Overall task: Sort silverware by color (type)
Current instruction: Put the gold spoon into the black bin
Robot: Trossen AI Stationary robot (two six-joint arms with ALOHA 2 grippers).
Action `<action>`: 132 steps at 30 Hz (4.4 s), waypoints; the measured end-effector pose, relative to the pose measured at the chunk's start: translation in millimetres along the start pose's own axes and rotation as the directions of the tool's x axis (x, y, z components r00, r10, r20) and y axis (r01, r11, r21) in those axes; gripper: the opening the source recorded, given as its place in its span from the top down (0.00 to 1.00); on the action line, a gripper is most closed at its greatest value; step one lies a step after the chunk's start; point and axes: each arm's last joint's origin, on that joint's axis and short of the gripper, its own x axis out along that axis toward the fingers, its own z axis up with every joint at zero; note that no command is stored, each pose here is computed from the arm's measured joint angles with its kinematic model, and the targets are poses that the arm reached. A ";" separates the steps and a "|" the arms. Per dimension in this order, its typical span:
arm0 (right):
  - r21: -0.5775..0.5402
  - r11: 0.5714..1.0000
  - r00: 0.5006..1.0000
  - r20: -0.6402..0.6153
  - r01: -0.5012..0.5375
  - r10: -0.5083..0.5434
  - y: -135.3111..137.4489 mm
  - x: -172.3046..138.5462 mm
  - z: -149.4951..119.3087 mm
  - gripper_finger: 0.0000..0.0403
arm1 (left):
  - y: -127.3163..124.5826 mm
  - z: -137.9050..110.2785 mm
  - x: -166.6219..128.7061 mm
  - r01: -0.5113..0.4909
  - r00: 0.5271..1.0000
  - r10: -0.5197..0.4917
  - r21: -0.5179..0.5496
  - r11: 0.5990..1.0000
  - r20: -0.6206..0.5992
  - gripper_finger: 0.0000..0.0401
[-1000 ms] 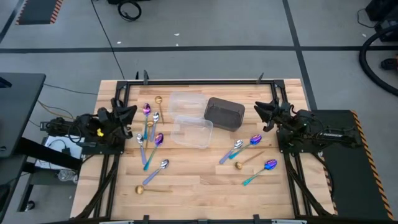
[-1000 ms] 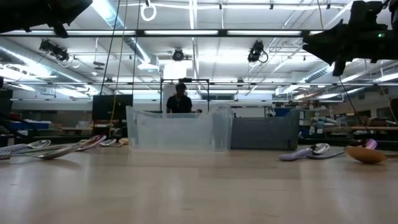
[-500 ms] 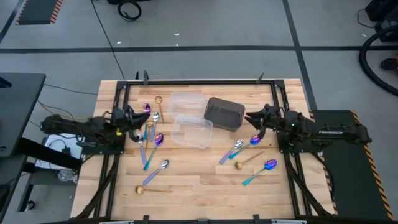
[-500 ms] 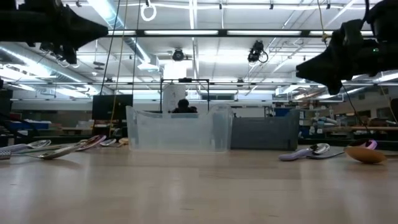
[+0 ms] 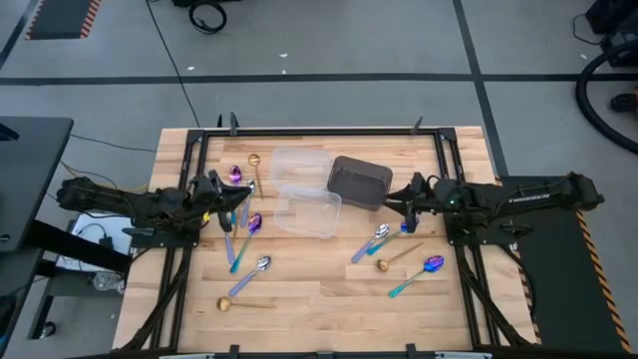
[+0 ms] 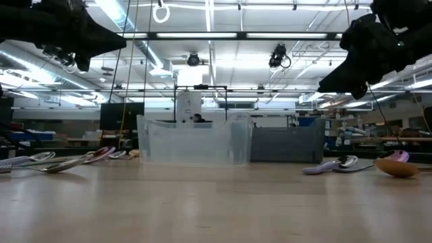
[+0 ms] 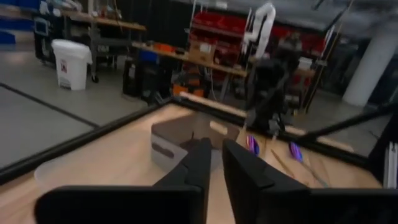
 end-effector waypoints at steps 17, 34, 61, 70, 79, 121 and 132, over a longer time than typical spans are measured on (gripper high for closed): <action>-0.197 0.974 0.884 -0.467 -0.110 0.006 65.5 29.5 19.2 0.68 | -4.2 -5.9 5.6 0.039 0.993 -0.033 0.051 0.998 -0.117 0.65; -0.189 0.974 0.653 -0.755 -0.121 -0.066 105.9 55.8 -13.5 0.62 | -2.9 -5.5 5.7 -0.002 0.995 0.011 0.086 0.996 -0.102 0.65; -0.278 0.943 0.499 -0.853 -0.184 -0.154 124.7 68.9 -67.0 0.88 | -1.9 -1.7 5.9 -0.060 0.996 0.068 0.139 0.988 -0.054 0.65; -0.253 0.955 0.508 -0.850 -0.157 -0.141 126.9 67.3 -57.2 0.95 | -2.0 -1.6 5.9 -0.060 0.996 0.068 0.139 0.988 -0.053 0.65; -0.268 0.951 0.577 -0.806 -0.151 -0.136 133.3 73.4 -28.9 0.97 | -2.0 -1.7 6.0 -0.062 0.996 0.066 0.085 0.994 -0.054 0.65; -0.202 0.976 0.762 -0.619 0.081 -0.192 32.4 133.9 122.4 0.97 | -3.6 -2.3 5.9 -0.027 0.997 0.020 -0.101 0.995 -0.069 0.65; -0.090 0.984 0.796 -0.579 0.155 -0.178 -10.0 139.3 137.1 0.97 | -3.6 -2.2 5.9 -0.027 0.997 0.020 -0.101 0.995 -0.068 0.65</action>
